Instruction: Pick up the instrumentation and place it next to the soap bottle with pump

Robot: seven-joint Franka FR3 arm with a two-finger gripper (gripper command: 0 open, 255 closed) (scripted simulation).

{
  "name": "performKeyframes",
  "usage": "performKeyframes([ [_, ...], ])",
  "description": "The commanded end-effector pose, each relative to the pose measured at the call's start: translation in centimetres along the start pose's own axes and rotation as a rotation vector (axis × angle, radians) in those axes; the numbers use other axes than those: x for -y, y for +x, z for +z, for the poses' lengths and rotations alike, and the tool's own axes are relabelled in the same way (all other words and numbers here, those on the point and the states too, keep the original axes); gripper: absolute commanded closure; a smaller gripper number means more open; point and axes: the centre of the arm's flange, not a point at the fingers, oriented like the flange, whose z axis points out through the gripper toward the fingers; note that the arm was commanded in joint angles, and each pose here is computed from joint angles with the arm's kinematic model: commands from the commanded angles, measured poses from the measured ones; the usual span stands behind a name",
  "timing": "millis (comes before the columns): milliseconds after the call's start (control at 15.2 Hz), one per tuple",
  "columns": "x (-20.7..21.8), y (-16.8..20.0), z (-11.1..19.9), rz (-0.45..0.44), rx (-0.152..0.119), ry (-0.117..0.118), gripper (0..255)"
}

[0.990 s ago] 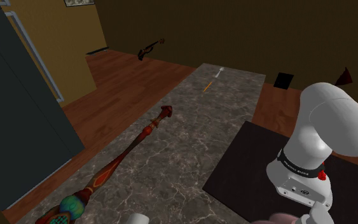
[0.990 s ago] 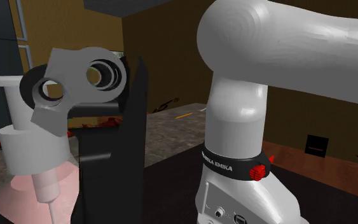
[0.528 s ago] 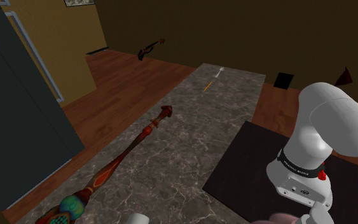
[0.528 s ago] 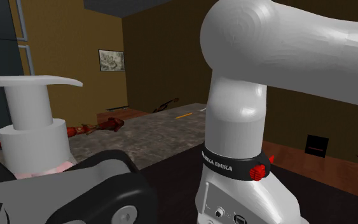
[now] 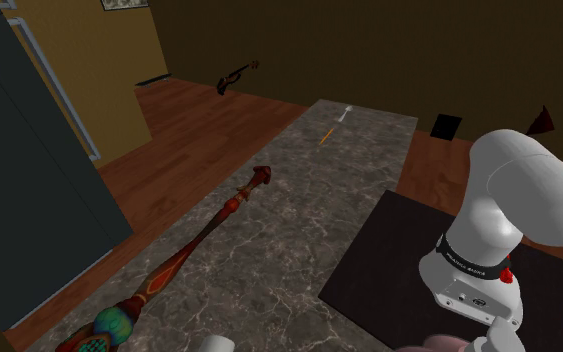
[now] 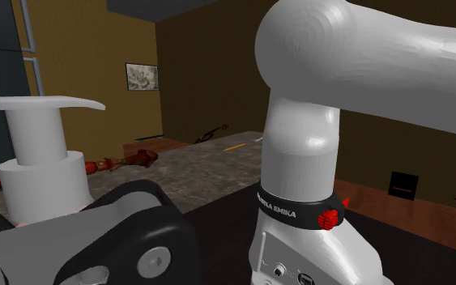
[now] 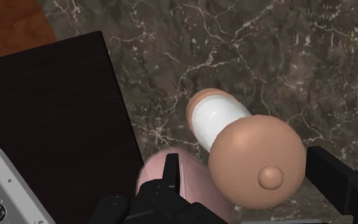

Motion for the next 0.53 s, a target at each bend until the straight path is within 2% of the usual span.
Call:
performKeyframes([
  [0, 0.0, 0.0, 0.0, 0.000, 0.000, 0.000, 0],
  [198, 0.0, 0.0, 0.0, 0.000, 0.000, 0.000, 0],
  [462, 0.0, 0.0, -5.0, 0.000, 0.000, 0.000, 0],
])
